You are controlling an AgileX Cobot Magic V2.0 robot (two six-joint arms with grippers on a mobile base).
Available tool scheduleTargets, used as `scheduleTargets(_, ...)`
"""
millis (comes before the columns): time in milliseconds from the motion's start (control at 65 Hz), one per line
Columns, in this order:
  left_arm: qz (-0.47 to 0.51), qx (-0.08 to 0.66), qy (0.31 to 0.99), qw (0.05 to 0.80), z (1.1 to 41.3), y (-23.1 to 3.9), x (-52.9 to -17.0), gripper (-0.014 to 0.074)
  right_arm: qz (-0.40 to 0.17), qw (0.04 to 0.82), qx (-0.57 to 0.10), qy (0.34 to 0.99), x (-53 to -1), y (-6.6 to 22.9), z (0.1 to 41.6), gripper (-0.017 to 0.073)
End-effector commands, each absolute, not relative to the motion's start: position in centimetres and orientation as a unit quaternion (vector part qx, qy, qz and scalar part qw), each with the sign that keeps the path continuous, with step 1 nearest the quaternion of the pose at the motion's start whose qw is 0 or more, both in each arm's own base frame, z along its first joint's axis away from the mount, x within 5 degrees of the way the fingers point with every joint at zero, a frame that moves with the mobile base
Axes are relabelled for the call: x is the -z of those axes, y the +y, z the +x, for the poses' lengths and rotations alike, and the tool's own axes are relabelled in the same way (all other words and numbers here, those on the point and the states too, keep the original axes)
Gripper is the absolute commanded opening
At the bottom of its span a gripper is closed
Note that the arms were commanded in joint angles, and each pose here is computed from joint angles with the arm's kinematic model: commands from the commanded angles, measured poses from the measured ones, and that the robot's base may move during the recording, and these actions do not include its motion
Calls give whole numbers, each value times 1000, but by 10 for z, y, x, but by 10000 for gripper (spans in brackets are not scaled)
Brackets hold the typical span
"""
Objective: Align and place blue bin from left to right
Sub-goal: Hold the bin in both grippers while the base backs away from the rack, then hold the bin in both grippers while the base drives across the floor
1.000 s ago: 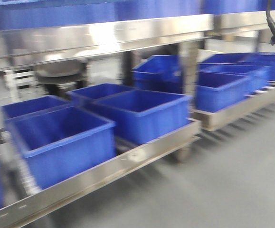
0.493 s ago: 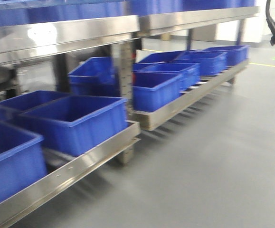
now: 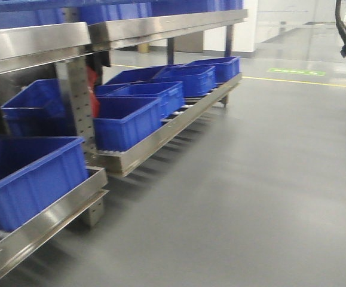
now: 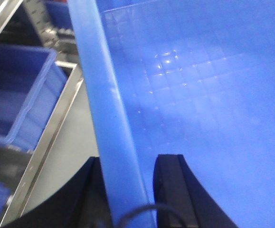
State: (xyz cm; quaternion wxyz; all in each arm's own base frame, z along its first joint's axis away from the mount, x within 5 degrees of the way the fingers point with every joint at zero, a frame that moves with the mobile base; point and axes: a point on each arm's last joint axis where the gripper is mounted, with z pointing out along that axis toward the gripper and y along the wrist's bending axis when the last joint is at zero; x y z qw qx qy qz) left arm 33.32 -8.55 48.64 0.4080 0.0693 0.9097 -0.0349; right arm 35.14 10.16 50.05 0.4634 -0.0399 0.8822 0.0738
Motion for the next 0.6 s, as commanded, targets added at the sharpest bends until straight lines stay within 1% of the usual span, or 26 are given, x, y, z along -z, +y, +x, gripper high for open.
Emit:
scheduleTargets(0,83,47,887,452,327,-89,-502,-111,-48,543,-73,835,-526,97,346,-69)
scheduleTargets(585,83,47,887,452,327,-89,-502,-111,-48,543,-73,835,-526,97,346,-69)
